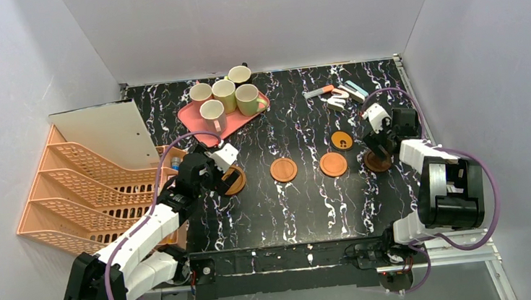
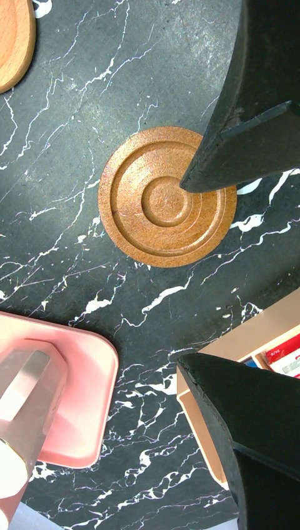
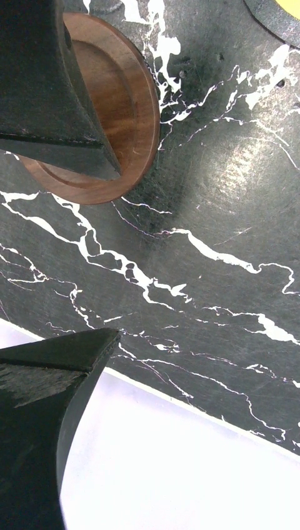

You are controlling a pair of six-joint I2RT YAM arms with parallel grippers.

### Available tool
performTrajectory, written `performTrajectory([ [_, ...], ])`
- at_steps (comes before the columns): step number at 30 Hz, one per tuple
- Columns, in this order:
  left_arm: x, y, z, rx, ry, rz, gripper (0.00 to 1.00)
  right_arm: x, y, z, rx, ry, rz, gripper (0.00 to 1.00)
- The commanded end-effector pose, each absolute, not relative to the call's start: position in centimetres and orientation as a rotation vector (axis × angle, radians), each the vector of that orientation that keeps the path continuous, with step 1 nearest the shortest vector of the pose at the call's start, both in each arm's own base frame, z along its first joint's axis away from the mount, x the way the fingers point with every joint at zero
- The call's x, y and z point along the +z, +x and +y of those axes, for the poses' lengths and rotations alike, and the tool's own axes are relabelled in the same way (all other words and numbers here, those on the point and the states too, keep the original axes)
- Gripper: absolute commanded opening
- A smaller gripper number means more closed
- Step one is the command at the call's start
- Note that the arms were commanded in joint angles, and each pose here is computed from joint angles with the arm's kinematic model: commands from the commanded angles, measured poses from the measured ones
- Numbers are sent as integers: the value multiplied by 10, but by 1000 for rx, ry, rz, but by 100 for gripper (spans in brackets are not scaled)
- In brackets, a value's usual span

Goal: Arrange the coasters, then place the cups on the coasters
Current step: Move the coaster to the center of the board.

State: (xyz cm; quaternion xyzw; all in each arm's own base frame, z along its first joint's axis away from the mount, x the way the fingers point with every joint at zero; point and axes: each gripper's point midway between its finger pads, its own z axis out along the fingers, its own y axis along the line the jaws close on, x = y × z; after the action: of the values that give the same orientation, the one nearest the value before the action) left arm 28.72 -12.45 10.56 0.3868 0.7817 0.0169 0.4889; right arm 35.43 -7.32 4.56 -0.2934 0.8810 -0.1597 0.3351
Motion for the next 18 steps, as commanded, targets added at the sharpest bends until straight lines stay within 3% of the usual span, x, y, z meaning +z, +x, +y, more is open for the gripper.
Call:
performTrajectory([
  [1,109,286,-126,21,927,1890,98,41,341,-76,-395,-788,2365,99],
  [11,108,287,-128,16,930,1894,98,114,362,-8,11,-723,2177,99],
  [18,106,287,-128,16,933,1899,98,124,390,30,73,-752,2160,99],
])
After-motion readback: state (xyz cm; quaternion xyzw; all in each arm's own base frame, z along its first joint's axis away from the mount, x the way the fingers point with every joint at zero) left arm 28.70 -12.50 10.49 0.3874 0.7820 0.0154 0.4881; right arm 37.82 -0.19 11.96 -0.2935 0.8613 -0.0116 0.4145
